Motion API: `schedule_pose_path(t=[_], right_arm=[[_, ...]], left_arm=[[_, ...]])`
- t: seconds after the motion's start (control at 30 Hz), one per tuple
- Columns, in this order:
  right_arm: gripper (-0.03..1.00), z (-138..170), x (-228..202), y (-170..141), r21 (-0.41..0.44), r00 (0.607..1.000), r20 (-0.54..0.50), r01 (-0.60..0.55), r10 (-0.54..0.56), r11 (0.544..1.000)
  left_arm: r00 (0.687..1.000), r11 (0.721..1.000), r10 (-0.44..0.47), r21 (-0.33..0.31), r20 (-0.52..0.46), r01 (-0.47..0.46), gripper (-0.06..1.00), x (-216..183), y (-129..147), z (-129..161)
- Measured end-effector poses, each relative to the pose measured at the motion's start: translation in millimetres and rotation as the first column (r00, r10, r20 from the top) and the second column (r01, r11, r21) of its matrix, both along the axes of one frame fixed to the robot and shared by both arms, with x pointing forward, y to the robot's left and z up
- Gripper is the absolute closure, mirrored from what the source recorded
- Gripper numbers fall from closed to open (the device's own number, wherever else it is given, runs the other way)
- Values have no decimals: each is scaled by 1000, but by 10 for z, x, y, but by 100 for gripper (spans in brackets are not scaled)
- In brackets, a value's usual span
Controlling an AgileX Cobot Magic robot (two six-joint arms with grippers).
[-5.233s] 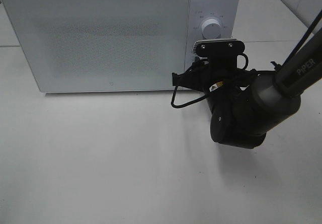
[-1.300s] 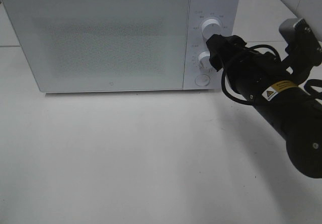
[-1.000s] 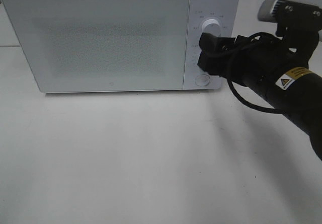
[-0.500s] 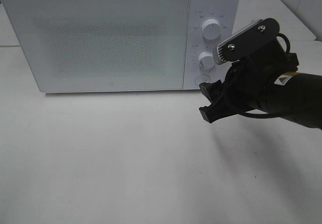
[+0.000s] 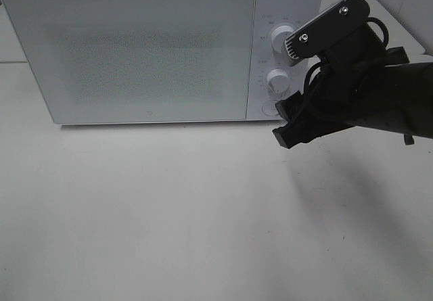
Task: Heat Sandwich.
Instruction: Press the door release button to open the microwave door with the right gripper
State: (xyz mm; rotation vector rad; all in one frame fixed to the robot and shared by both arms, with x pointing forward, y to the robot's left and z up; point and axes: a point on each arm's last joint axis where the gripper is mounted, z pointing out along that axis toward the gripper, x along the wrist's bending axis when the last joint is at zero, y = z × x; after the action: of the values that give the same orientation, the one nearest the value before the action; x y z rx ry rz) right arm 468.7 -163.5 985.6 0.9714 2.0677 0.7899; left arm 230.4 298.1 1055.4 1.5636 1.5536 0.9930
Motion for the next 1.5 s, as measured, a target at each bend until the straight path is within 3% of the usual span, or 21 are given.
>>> schedule_pose_path(t=[0.33, 0.47, 0.57, 0.63, 0.67, 0.7, 0.8, 0.87, 0.9, 0.93, 1.0, 1.4, 1.5], right_arm=[[27, 19, 8, 18, 6, 1000, -4, -8, 8, 1000], [27, 33, 4, 64, 17, 998, 12, -69, 69, 997], [27, 51, 41, 56, 148, 997, -17, -70, 73, 987], [27, 61, 57, 48, 165, 996, -26, -76, 81, 983], [27, 83, 107, -3, 247, 995, -94, -14, 38, 969], [27, 95, 130, -42, 260, 991, -129, 12, 22, 966], [27, 107, 172, -148, 245, 980, -199, 67, -18, 967], [27, 131, 207, -358, 143, 951, -292, 152, -105, 978], [27, 131, 207, -358, 143, 951, -292, 152, -105, 978], [27, 162, 191, -498, 82, 921, -346, 222, -181, 972], [27, 222, 159, -634, 50, 898, -368, 279, -243, 959], [27, 740, -421, -1314, 26, 783, -394, 532, -481, 846], [27, 829, -566, -1366, 29, 776, -384, 552, -501, 833]], left_arm=[[1000, 1000, 0, 0, 0, 0, 28, 0, 0, 0], [1000, 1000, 0, 0, 0, 0, 28, 0, 0, 0], [1000, 1000, 0, 0, 0, 0, 28, 0, 0, 0], [1000, 1000, 0, 0, 0, 0, 28, 0, 0, 0], [1000, 1000, 0, 0, 0, 0, 28, 0, 0, 0], [1000, 1000, 0, 0, 0, 0, 28, 0, 0, 0], [1000, 1000, 0, 0, 0, 0, 28, 0, 0, 0], [1000, 1000, 0, 0, 0, 0, 28, 0, 0, 0], [1000, 1000, 0, 0, 0, 0, 28, 0, 0, 0], [1000, 1000, 0, 0, 0, 0, 28, 0, 0, 0], [1000, 1000, 0, 0, 0, 0, 28, 0, 0, 0], [1000, 1000, 0, 0, 0, 0, 28, 0, 0, 0], [1000, 1000, 0, 0, 0, 0, 28, 0, 0, 0]])
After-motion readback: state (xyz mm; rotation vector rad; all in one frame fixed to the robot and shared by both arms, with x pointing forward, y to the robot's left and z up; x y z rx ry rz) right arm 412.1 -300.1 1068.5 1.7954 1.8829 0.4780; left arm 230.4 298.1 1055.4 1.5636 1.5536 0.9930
